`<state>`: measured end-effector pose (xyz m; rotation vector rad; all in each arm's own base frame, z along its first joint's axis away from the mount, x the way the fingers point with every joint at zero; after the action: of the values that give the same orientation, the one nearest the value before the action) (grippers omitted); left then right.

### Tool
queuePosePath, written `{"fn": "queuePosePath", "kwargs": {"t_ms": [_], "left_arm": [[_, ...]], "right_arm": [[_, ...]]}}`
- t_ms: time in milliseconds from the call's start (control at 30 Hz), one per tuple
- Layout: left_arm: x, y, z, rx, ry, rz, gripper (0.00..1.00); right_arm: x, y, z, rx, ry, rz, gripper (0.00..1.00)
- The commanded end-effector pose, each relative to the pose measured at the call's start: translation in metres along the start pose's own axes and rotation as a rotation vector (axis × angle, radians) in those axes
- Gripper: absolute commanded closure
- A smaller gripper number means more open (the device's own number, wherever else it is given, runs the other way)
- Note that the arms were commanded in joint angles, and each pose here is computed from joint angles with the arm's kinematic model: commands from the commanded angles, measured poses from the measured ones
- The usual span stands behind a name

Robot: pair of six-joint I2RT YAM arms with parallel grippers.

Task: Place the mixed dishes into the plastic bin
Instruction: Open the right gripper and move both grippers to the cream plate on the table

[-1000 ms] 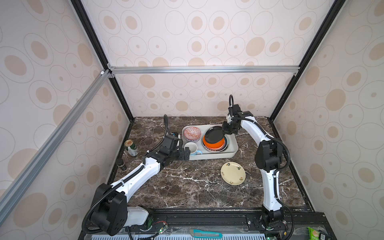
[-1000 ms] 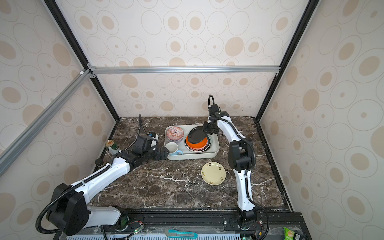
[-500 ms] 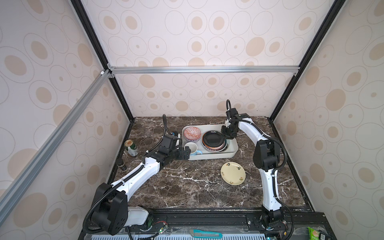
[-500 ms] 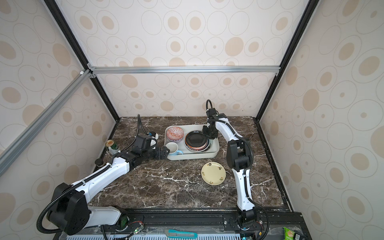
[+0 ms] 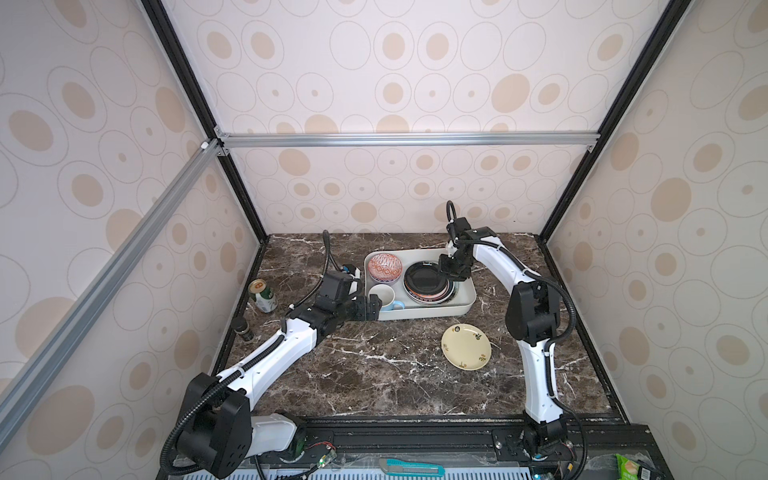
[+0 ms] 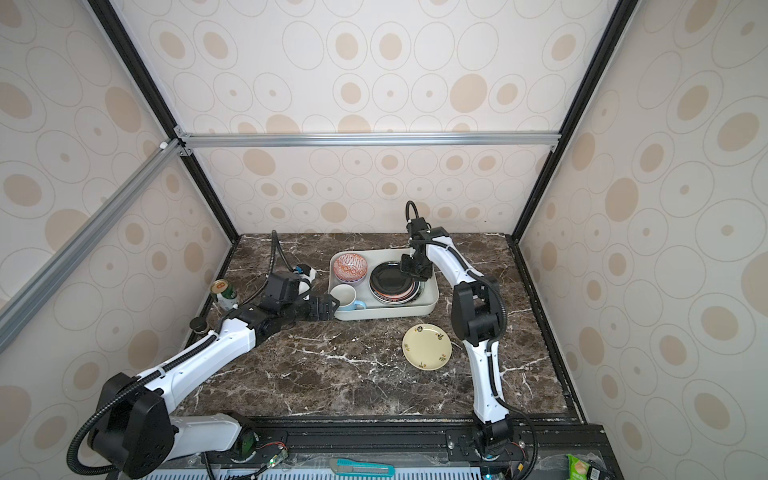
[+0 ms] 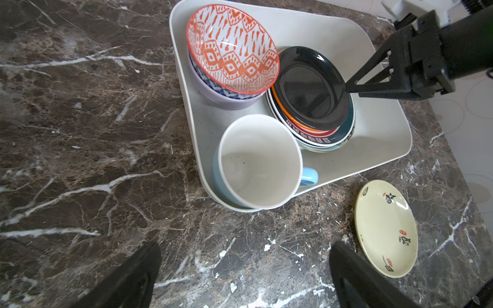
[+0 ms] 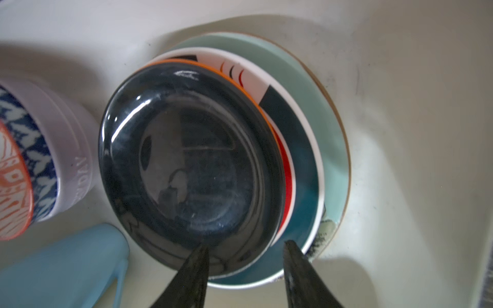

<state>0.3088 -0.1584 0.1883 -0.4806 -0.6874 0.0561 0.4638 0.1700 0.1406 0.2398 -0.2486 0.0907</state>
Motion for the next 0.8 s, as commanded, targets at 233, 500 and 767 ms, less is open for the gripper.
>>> {"fn": "queuePosePath", "kwargs": {"t_ms": [233, 500, 767], "left_arm": [[-0.029, -0.062, 0.025, -0.142, 0.036, -0.096, 0.08], [-0.105, -0.12, 0.0, -0.196, 0.167, -0.185, 0.28], [-0.149, -0.133, -0.053, -0.167, 0.251, -0.194, 0.51]], "right_arm": [[-0.074, -0.014, 0.105, -0.065, -0.128, 0.018, 0.51], [-0.183, -0.047, 0.094, -0.067, -0.099, -0.043, 0.5], [-0.232, -0.075, 0.074, -0.042, -0.113, -0.129, 0.5]]}}
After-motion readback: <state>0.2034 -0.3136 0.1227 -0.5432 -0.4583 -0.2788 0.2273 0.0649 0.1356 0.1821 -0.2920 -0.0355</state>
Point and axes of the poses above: each gripper's point midway between its finger pads, its own z axis back along the fingers, its own y axis along the line the jaws close on, x = y × z, the point moved 4 cm from there along z, back along the fingers, and after that the axes turned 9 degrees about z, right-handed, at the moved point
